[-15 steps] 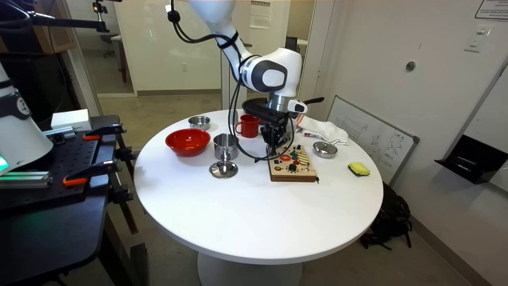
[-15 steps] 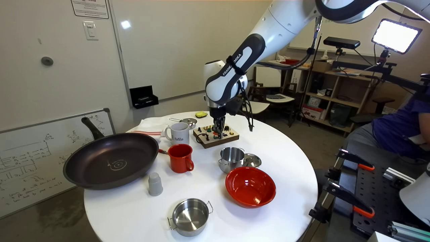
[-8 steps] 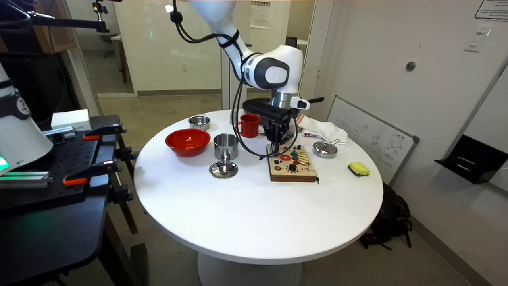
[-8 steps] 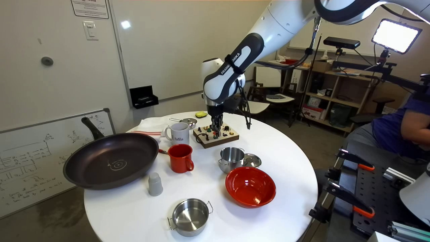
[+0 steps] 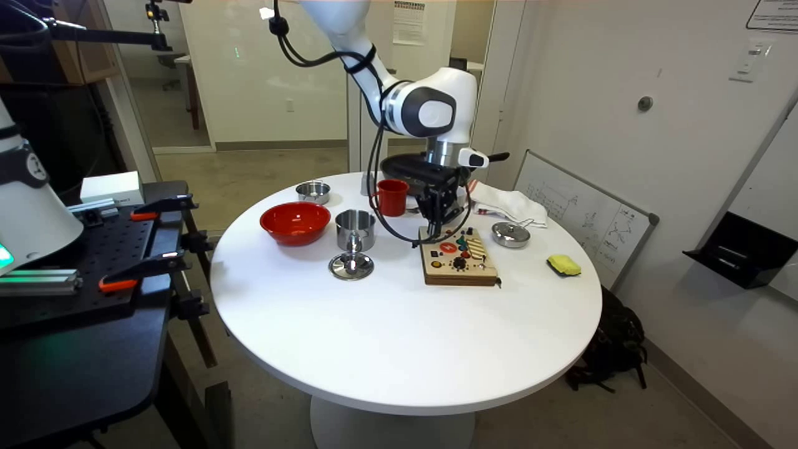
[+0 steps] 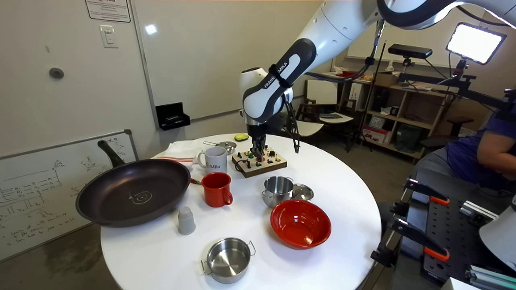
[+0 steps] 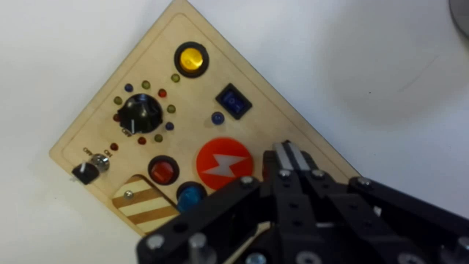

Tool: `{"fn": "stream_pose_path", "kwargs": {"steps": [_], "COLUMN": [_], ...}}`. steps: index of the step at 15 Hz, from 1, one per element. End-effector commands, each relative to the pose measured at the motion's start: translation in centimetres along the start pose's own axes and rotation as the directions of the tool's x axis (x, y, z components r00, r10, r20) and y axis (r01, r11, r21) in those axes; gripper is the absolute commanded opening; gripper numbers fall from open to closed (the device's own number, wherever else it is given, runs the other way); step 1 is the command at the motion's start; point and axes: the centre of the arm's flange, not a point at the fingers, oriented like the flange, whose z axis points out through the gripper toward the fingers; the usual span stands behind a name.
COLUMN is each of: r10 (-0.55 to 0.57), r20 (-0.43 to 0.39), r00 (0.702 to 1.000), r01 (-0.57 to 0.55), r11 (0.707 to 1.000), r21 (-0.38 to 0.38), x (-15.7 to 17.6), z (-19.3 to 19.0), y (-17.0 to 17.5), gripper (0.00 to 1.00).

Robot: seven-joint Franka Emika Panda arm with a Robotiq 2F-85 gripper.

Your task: Press a button on the wooden board

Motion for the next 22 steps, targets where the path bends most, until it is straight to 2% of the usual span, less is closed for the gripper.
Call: {"fn": "stream_pose_path", "kwargs": {"steps": [1,9,12,17,22], "r10": [-0.011,-0.044,-0.039,-0.025,0.018], "r20": [0.023,0.034,0.048,0.084,0.028], "r00": [1.000,0.998,0.998,0.996,0.999], "r01": [0.011,0.044,0.039,0.025,-0.017], "r11": [1.000,0.999,0.999,1.000,0.999], "r21": [-0.008,0.014,0.010,0.002,-0.040], "x": [0.8,1.2,1.3,0.1,-1.1], "z": [0.6,2.5,2.0,-1.5,-8.8], "y": [0.2,0.7,0.8,-0.3,-1.4], "gripper": [0.04,0.04,0.04,0.04,0.03]}}
